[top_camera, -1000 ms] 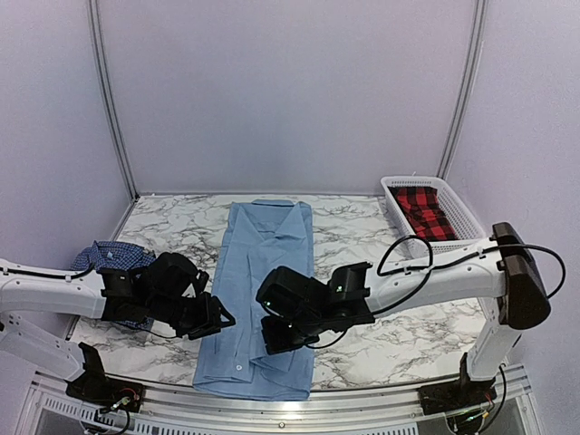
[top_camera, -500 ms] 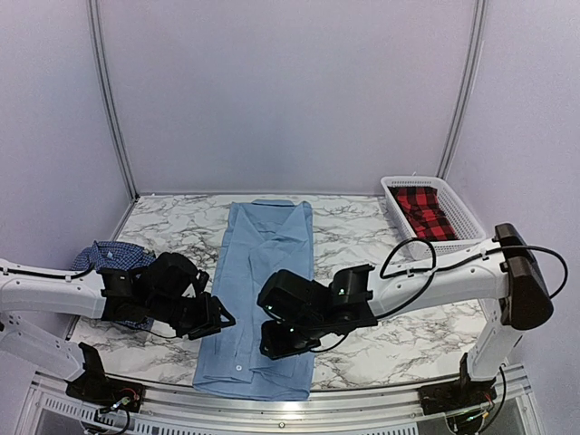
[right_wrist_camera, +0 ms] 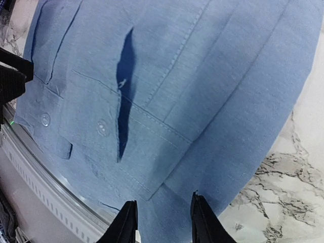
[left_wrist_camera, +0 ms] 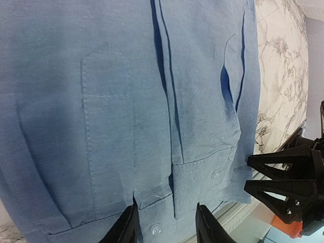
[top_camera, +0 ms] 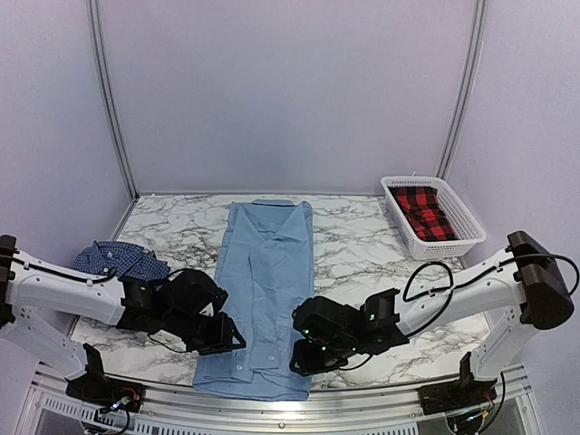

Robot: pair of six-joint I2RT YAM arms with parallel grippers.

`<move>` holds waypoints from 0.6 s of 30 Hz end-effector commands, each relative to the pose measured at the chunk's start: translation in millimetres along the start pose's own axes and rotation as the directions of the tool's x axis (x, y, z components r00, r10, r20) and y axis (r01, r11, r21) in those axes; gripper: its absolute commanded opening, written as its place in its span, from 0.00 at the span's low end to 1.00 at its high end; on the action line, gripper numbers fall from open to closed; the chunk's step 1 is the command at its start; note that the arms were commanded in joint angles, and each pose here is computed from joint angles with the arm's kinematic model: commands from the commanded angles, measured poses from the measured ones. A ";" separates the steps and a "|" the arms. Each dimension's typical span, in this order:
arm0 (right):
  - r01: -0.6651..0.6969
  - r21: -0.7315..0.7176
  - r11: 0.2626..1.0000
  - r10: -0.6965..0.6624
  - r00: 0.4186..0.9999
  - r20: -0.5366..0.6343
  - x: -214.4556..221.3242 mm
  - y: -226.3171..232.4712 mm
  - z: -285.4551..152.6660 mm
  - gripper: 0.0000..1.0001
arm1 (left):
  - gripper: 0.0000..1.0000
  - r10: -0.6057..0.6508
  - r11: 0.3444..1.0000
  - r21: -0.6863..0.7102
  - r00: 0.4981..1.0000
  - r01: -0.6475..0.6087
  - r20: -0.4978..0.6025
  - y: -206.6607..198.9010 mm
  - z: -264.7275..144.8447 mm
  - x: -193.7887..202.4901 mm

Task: Fold and stack the long sleeve shirts
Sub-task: Adjust the sleeve of the 1/3-folded shirt.

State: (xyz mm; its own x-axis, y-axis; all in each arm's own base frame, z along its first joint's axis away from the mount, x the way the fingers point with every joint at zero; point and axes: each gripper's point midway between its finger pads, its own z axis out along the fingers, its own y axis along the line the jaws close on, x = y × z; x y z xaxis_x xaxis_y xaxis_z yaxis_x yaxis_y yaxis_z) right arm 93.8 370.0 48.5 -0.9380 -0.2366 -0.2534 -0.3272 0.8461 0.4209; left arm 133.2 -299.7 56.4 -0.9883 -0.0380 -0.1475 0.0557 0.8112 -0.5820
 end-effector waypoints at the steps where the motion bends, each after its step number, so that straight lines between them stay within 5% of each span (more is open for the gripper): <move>1: -0.051 -0.117 0.992 0.054 0.998 0.028 -8.0 20.3 -1.0 0.32 | 0.40 0.060 0.998 0.037 0.998 -0.059 -0.020 -27.3 12.9 4.3; 18: -0.089 -0.110 0.990 0.094 0.995 0.036 -7.7 4.4 14.6 0.31 | 0.29 0.074 0.995 -0.061 0.994 -0.079 -0.077 -13.4 50.3 26.8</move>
State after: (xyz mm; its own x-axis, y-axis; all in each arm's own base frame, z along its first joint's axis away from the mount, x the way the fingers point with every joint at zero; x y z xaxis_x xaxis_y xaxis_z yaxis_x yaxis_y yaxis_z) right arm 96.2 378.2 42.7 -0.9563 -0.1672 -0.2400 -0.2711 0.8147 0.5126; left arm 113.6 -338.0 26.3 -0.9901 0.0640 -0.1253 0.1220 0.8342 -0.5377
